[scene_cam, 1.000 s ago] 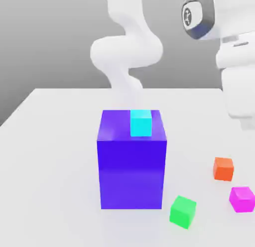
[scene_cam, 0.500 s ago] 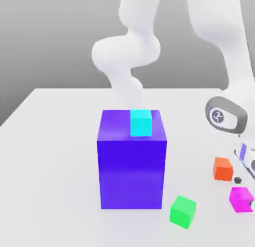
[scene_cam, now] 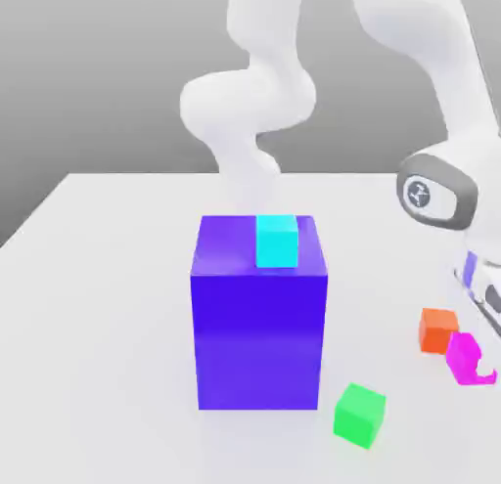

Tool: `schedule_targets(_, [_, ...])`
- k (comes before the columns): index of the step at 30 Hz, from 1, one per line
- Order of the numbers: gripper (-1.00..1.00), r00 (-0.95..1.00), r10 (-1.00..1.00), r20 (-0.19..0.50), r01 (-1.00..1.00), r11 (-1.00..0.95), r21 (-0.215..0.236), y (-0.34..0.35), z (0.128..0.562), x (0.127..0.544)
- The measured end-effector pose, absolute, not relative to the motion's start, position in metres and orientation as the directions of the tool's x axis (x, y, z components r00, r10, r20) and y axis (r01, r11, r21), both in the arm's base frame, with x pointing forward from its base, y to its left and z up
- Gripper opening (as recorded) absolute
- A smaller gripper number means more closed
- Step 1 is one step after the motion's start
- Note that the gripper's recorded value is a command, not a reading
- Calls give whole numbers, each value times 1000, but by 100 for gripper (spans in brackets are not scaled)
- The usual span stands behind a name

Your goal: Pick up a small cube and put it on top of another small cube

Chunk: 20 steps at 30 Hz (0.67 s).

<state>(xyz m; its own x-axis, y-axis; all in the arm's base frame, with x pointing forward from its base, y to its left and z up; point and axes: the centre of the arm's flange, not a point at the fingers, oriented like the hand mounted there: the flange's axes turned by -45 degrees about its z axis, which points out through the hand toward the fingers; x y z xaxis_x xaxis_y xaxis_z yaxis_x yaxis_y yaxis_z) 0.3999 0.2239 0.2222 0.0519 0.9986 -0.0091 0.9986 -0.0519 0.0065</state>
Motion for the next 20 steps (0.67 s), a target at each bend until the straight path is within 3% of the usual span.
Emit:
schedule_targets(3, [-100,160,987,-3,987,-160,1,149,236,414])
schedule_targets(8, [-100,156,988,0,988,-156,-1,143,189,412])
schedule_targets(9, [100,157,988,0,988,-157,-2,143,182,411])
schedule_targets(15, [100,157,988,0,988,-157,-1,143,178,411])
schedule_targets(20, [100,156,988,1,988,-156,0,144,222,412])
